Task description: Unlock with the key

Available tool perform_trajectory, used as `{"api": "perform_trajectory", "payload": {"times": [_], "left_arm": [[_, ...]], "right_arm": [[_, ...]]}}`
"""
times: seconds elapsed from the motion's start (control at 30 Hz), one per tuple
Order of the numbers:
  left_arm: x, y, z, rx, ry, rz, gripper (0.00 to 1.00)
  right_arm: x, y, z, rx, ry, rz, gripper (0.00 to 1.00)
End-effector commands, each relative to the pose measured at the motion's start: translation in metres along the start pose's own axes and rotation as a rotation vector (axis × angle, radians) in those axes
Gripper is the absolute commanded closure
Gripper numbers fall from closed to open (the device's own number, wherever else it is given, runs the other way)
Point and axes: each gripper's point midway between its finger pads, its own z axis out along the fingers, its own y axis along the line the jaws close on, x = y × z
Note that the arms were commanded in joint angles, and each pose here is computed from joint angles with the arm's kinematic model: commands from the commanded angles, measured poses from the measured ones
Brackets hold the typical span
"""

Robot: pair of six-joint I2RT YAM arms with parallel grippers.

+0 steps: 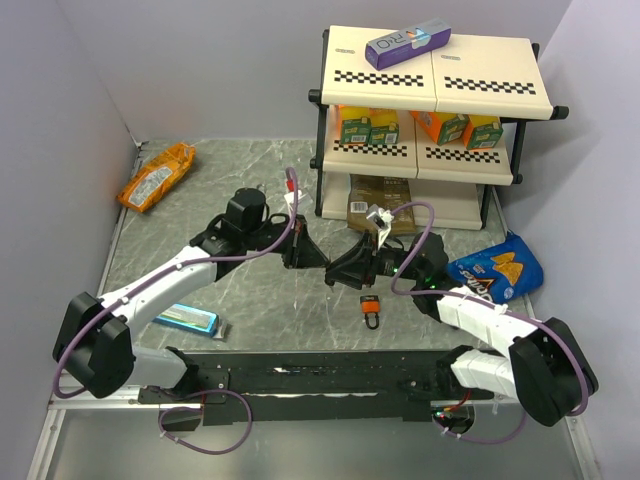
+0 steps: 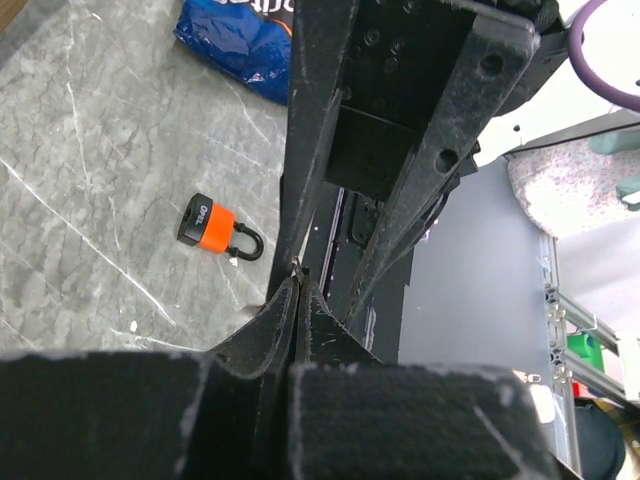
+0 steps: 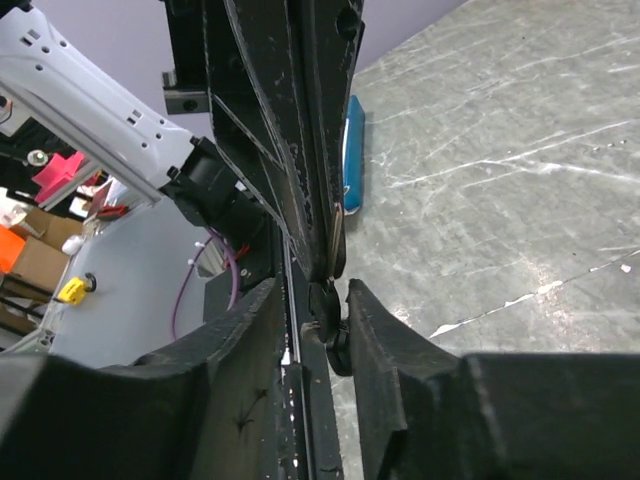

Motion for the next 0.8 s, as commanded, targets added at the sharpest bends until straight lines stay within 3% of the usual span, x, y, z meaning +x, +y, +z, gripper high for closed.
{"api": "perform_trajectory", "payload": {"times": [0.0,0.43,0.53,0.7,0.73,0.77], "left_arm": [[-0.007,-0.013,-0.002,0.038,-0.023,0.087,0.99],[-0.011,-0.014,-0.005,0.016,-0.047,0.104,0.99],[-0.01,-0.014,-0.004,0.013,-0.047,0.103,0.99],[-0.011,-0.012,-0.004,0.003,-0.05,0.1,0.99],[-0.012,-0.012,-0.004,-0.001,-0.052,0.1,0.98],[-0.012,-0.011,-0.004,-0.005,-0.054,0.095,0.82]], "right_arm": [[-0.022,0.015,-0.001,-0.041,-0.048,-0.078,0.62],[-0.019,0.012,0.0,-0.041,-0.041,-0.071,0.89],[-0.019,0.012,0.0,-0.036,-0.042,-0.07,1.0],[-0.019,0.008,0.0,-0.018,-0.044,-0.059,1.0],[-0.019,0.005,0.0,-0.002,-0.048,-0.055,1.0],[-0.019,0.004,0.0,0.007,-0.048,-0.052,1.0]]}}
